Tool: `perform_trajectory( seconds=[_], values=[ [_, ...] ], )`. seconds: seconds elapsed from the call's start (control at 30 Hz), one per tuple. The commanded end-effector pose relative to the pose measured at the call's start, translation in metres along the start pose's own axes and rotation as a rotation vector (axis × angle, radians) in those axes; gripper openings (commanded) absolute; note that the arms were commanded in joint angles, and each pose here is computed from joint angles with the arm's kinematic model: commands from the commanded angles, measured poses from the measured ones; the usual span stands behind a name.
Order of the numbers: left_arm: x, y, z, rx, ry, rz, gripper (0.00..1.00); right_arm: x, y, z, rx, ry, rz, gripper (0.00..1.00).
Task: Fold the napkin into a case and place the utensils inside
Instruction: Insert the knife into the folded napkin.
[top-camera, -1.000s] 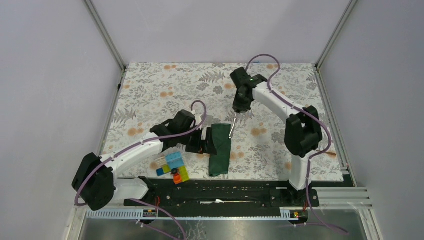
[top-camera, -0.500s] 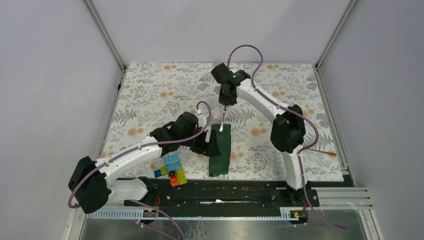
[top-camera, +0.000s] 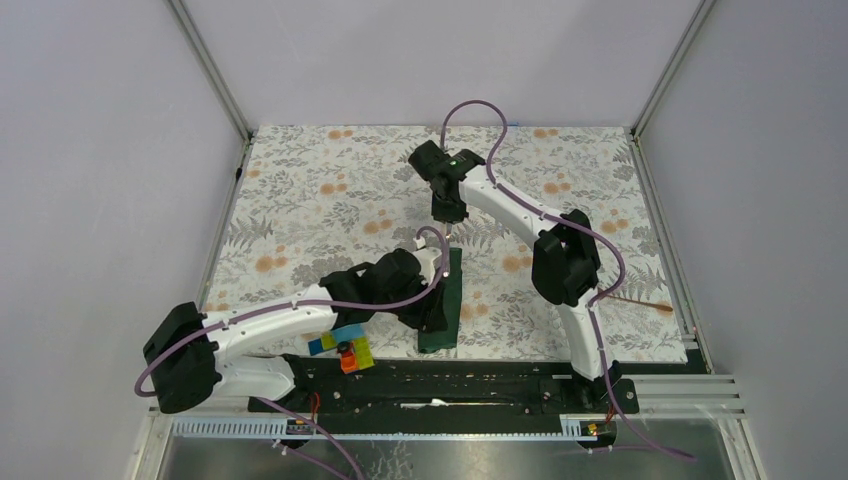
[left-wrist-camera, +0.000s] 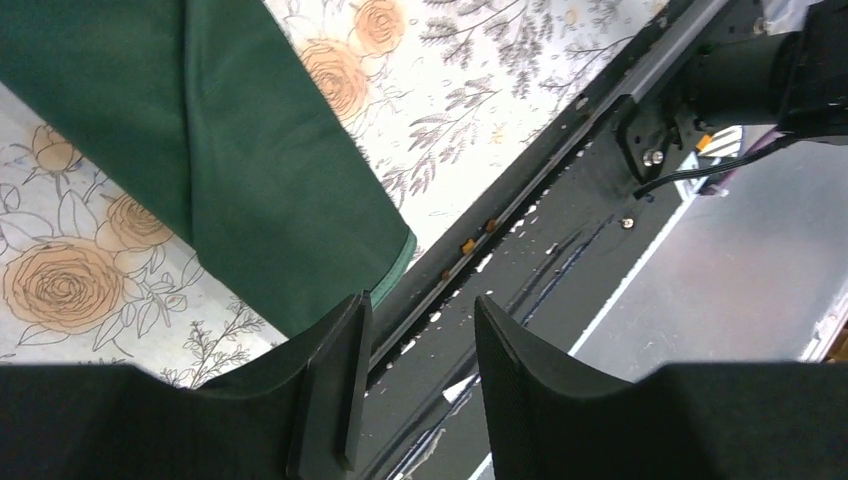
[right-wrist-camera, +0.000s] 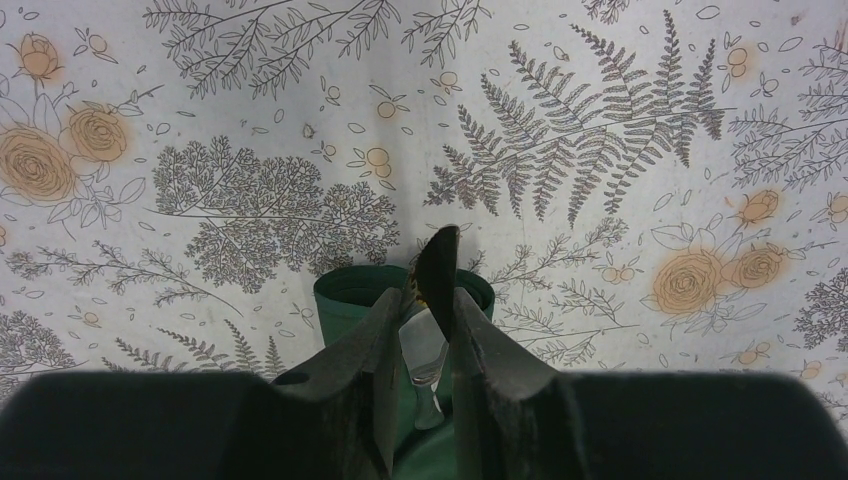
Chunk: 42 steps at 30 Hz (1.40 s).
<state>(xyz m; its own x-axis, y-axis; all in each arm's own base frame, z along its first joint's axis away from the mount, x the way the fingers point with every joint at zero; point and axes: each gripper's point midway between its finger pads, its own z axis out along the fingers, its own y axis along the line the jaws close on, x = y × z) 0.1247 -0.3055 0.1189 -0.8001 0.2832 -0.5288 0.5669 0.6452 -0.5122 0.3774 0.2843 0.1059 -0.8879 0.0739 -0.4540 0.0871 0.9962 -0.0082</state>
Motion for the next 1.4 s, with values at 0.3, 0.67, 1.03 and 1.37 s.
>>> perform_trajectory(
  seconds=[0.3, 0.67, 1.03, 1.37],
  values=[
    [0.017, 0.012, 0.016, -0.004, -0.043, -0.028, 0.4, 0.015, -0.005, 0.012, 0.06, 0.005, -0.047, 0.09],
    [0.039, 0.024, 0.032, -0.001, 0.002, -0.076, 0.35, 0.029, -0.006, 0.019, 0.072, 0.023, -0.05, 0.1],
    [0.056, 0.032, 0.041, -0.01, 0.05, -0.105, 0.3, 0.008, 0.005, 0.016, 0.054, -0.036, -0.055, 0.11],
    [0.064, 0.04, 0.044, -0.037, 0.069, -0.119, 0.28, 0.028, -0.004, 0.027, 0.083, 0.021, -0.066, 0.1]
  ],
)
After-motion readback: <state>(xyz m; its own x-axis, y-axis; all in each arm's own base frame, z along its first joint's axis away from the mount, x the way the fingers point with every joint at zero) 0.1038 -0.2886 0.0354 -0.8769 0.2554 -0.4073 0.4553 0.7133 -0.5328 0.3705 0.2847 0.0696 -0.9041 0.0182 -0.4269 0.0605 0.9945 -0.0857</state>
